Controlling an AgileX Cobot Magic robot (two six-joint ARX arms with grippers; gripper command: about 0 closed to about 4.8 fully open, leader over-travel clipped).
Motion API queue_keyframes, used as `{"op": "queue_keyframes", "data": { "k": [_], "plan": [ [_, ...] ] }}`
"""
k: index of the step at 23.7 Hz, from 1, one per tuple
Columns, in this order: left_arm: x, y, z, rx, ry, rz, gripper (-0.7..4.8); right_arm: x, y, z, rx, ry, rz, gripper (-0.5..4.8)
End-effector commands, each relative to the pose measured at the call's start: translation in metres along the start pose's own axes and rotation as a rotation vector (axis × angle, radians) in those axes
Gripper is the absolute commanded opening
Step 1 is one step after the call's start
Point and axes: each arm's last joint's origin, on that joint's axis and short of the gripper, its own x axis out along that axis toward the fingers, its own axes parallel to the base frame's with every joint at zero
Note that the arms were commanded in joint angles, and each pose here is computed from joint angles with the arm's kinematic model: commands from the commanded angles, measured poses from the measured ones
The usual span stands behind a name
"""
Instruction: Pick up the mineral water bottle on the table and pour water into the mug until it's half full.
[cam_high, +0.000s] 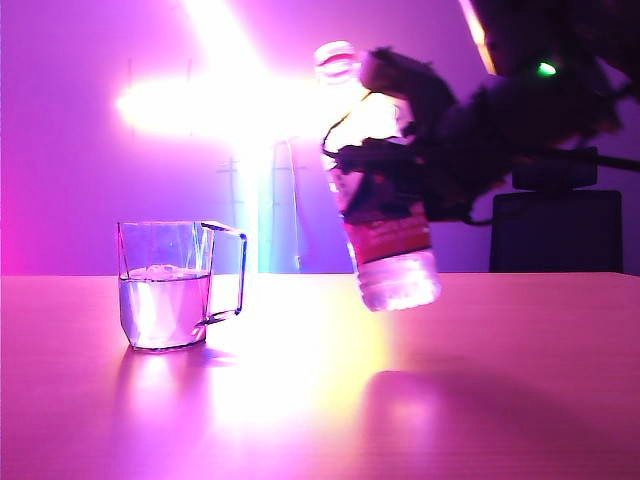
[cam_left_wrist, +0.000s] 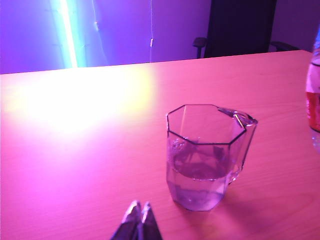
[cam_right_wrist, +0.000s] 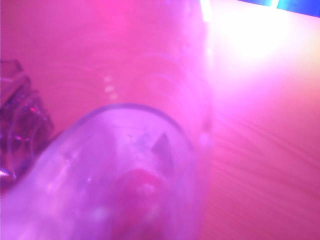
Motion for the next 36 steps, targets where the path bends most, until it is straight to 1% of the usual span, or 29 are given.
{"op": "queue_keyframes", "data": {
  "k": [1, 5, 7, 10, 13, 17, 21, 22, 23, 24, 26, 27, 29, 31, 32, 33, 36],
  "plan": [
    [0.0, 0.0, 0.002, -0.003, -0.007, -0.003, -0.02, -0.009, 0.0, -0.009, 0.056, -0.103, 0.003, 1.39],
    [0.0, 0.0, 0.002, -0.003, -0.007, -0.003, -0.02, -0.02, 0.0, -0.026, 0.074, -0.15, -0.003, 1.39],
    [0.0, 0.0, 0.002, -0.003, -0.007, -0.003, -0.02, -0.024, -0.001, -0.032, 0.076, -0.166, -0.037, 1.39],
    [0.0, 0.0, 0.002, -0.003, -0.007, -0.003, -0.02, -0.027, -0.002, -0.038, 0.079, -0.15, -0.079, 1.39],
    [0.0, 0.0, 0.002, -0.003, -0.007, -0.003, -0.02, -0.028, -0.002, -0.043, 0.079, -0.139, -0.08, 1.4],
    [0.0, 0.0, 0.002, -0.003, -0.007, -0.003, -0.02, -0.028, -0.002, -0.047, 0.079, -0.125, -0.082, 1.62],
    [0.0, 0.0, 0.002, -0.003, -0.007, -0.003, -0.02, -0.028, -0.002, -0.052, 0.078, -0.109, -0.082, 1.63],
    [0.0, 0.0, 0.002, -0.003, -0.007, -0.003, -0.02, -0.029, -0.002, -0.053, 0.078, -0.108, -0.082, 1.73],
    [0.0, 0.0, 0.002, -0.003, -0.007, -0.003, -0.02, -0.032, -0.002, -0.056, 0.078, -0.11, -0.082, 2.08],
    [0.0, 0.0, 0.002, -0.003, -0.007, -0.003, -0.02, -0.033, -0.002, -0.058, 0.078, -0.108, -0.083, 2.31],
    [0.0, 0.0, 0.002, -0.003, -0.007, -0.003, -0.02, -0.035, -0.002, -0.063, 0.078, -0.092, -0.082, 2.57],
    [0.0, 0.0, 0.002, -0.003, -0.007, -0.003, -0.02, -0.036, -0.002, -0.065, 0.079, -0.085, -0.082, 2.79],
    [0.0, 0.0, 0.002, -0.003, -0.007, -0.003, -0.02, -0.038, -0.002, -0.068, 0.082, -0.076, -0.08, 3.44],
    [0.0, 0.0, 0.002, -0.003, -0.007, -0.003, -0.02, -0.041, -0.001, -0.07, 0.104, -0.077, -0.072, 4.38],
    [0.0, 0.0, 0.002, -0.003, -0.007, -0.003, -0.02, -0.042, -0.001, -0.071, 0.109, -0.082, -0.072, 4.68],
    [0.0, 0.0, 0.002, -0.003, -0.007, -0.003, -0.02, -0.044, -0.001, -0.072, 0.117, -0.089, -0.07, 4.79],
    [0.0, 0.0, 0.002, -0.003, -0.007, -0.002, -0.02, -0.05, -0.001, -0.075, 0.13, -0.118, -0.066, 4.79]
  ]
}}
